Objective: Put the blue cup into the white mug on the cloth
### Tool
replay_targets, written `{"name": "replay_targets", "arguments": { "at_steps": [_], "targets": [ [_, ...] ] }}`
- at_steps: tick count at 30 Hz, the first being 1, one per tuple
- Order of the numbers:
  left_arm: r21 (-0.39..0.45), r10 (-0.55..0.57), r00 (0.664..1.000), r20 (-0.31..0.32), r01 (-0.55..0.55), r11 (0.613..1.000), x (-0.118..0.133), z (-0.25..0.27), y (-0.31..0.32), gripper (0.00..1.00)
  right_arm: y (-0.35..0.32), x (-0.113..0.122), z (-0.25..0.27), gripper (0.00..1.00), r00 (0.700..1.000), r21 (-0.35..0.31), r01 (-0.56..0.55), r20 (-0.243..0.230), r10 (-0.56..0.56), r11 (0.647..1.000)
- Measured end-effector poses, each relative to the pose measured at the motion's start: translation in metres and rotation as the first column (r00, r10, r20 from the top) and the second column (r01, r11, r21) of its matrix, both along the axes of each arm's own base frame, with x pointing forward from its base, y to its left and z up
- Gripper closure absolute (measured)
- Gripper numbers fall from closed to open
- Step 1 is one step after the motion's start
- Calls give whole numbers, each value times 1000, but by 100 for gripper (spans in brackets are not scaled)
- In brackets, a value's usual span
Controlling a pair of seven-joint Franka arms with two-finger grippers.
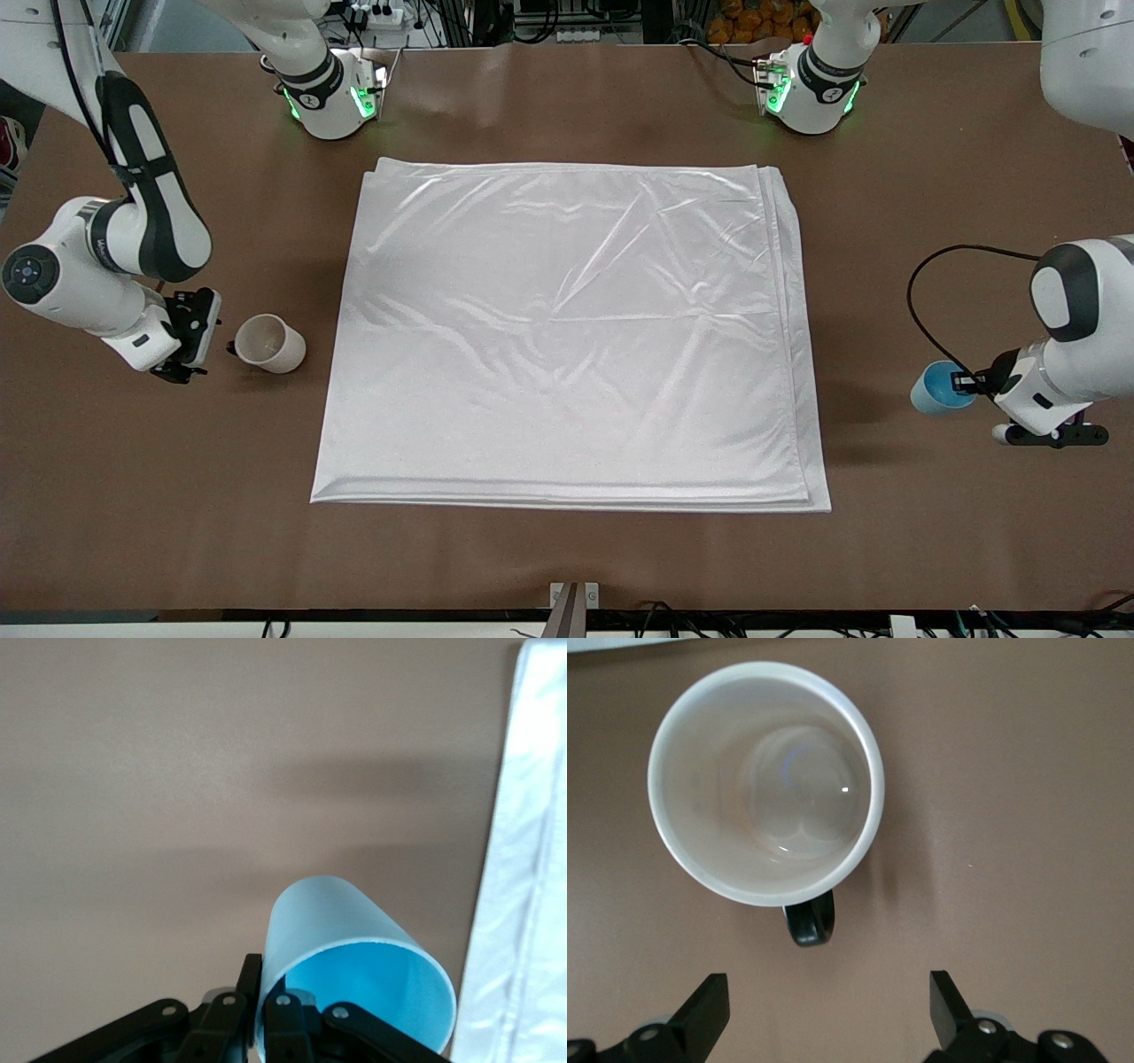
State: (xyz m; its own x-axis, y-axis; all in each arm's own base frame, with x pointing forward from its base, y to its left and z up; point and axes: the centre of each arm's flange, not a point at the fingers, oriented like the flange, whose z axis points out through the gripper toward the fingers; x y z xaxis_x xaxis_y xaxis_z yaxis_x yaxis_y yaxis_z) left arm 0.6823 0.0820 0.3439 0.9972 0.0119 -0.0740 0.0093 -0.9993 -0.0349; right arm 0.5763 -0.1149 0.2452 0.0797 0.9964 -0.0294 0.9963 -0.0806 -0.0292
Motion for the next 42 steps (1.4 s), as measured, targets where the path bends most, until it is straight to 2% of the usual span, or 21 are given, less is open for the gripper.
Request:
{"name": "replay_targets", "arguments": {
  "at_steps": [12, 19, 40, 42],
  "targets": [
    [-32, 18, 1000, 3, -18, 999, -6, 31, -10, 94, 6, -2, -29, 0, 994, 12, -112, -17, 112, 994],
    [-32, 22, 1000, 8, -21, 999, -7, 34, -10, 94, 22, -5, -37, 0, 985, 19, -170, 6, 170, 985],
    [-35, 55, 998, 18, -54, 998, -6, 41, -18, 94, 19, -15, -47, 0, 979, 13, -204, 29, 203, 979],
    [-35, 57, 998, 19, -57, 998, -6, 41, -16, 94, 17, -17, -48, 2, 979, 14, -202, 28, 201, 979]
  ]
}}
